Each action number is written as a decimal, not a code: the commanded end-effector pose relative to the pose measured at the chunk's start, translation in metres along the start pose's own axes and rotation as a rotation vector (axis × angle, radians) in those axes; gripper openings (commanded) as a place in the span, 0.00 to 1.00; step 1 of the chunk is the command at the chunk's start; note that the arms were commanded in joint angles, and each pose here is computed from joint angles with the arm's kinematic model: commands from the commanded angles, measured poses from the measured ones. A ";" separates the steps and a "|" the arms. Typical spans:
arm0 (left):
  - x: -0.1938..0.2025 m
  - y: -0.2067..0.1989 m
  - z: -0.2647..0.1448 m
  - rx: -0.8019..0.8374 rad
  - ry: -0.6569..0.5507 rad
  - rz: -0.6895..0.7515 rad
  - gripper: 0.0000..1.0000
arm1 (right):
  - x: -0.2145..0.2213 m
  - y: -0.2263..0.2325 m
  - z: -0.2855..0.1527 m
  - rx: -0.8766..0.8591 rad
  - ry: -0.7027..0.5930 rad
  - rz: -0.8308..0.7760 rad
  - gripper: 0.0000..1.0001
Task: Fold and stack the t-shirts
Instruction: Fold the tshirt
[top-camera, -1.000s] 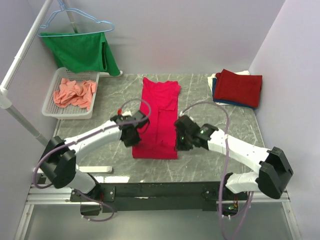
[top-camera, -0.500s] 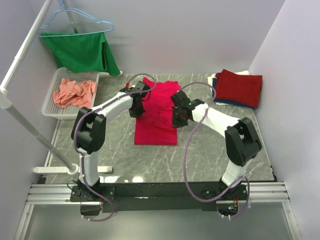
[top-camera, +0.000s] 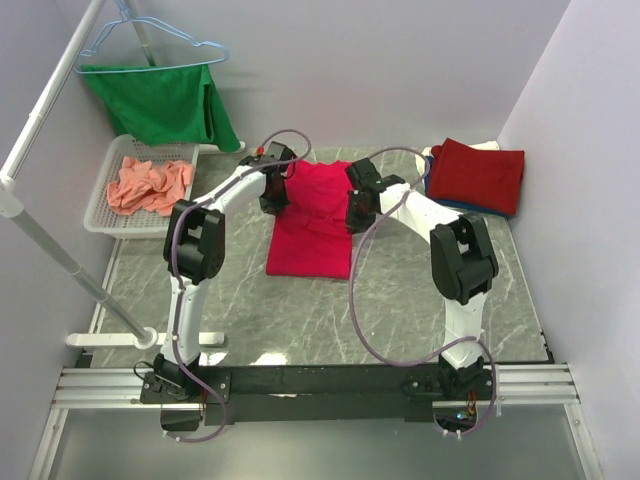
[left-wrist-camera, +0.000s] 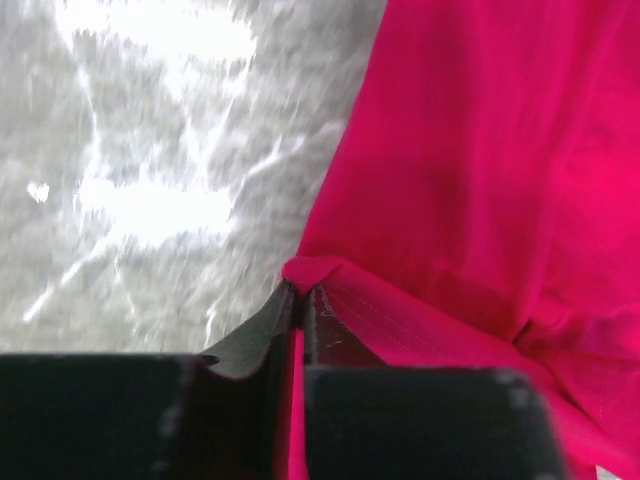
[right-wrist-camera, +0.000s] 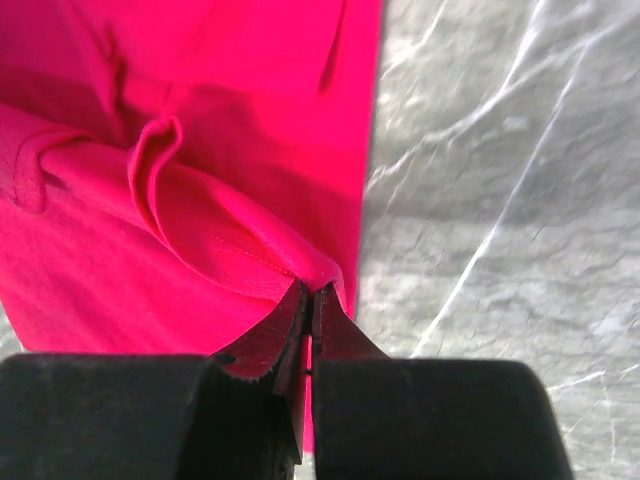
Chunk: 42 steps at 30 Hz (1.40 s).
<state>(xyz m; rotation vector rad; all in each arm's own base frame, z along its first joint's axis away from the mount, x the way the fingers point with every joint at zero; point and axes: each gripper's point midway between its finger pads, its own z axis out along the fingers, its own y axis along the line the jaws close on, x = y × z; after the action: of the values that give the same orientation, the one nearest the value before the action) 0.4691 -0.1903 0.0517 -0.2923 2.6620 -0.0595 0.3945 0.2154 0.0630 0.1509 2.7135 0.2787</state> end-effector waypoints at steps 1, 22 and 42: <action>-0.039 0.005 -0.006 0.008 -0.094 0.031 0.17 | -0.023 -0.018 -0.006 0.078 -0.030 0.055 0.08; -0.043 0.025 -0.090 0.146 -0.283 -0.019 0.41 | -0.034 0.017 -0.021 -0.010 -0.107 0.054 0.37; 0.023 -0.032 -0.016 0.187 -0.026 0.125 0.07 | -0.009 0.034 0.039 0.056 0.019 -0.032 0.36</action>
<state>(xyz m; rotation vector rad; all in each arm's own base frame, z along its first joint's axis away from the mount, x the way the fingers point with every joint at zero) 0.4355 -0.2186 0.0476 -0.0824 2.6336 -0.2236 0.3989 0.2590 0.0416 0.1082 2.7506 0.2351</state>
